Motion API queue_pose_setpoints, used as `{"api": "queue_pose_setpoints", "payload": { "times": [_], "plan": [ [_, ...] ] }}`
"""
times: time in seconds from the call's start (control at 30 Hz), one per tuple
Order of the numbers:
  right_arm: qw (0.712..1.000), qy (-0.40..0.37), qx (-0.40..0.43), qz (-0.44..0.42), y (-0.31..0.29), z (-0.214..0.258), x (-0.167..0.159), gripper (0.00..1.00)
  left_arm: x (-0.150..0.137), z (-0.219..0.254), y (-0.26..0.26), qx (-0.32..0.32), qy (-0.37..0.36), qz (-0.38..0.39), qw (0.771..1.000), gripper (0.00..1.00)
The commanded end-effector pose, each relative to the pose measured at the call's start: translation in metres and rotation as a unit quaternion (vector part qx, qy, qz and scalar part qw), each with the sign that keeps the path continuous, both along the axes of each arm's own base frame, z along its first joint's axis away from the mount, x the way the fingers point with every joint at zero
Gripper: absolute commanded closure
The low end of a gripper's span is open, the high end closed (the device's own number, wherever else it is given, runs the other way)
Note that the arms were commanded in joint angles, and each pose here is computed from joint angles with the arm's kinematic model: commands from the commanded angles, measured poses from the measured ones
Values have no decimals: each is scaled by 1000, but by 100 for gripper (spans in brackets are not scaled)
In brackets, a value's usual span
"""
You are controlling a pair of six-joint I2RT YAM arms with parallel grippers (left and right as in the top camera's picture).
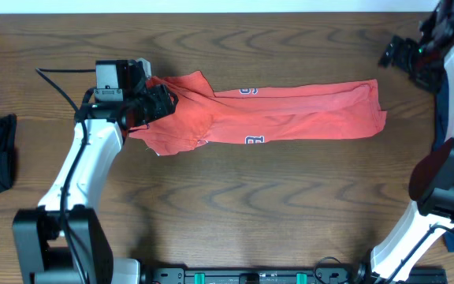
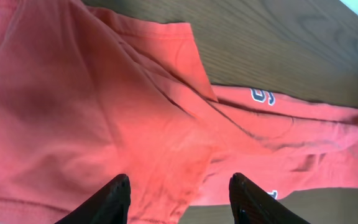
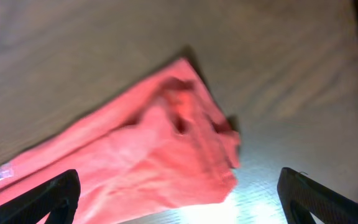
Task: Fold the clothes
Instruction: 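Release the right end and move the right gripper back to the shirt's right end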
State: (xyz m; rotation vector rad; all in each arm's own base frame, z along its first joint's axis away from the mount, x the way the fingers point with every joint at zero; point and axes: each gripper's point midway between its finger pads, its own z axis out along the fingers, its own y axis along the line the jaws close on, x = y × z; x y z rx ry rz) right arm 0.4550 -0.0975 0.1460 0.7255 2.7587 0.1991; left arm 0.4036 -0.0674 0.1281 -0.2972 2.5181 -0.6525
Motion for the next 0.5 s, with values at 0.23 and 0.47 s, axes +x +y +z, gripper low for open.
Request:
{"api": "queue_pose_setpoints", "payload": {
  "times": [0.23, 0.47],
  "plan": [
    [989, 22, 137, 45, 5, -109, -48, 1, -18, 38, 16, 66, -33, 2, 997, 45],
    [984, -13, 168, 52, 18, -144, -53, 1, -32, 30, 17, 67, -2, -2, 998, 45]
  ]
}}
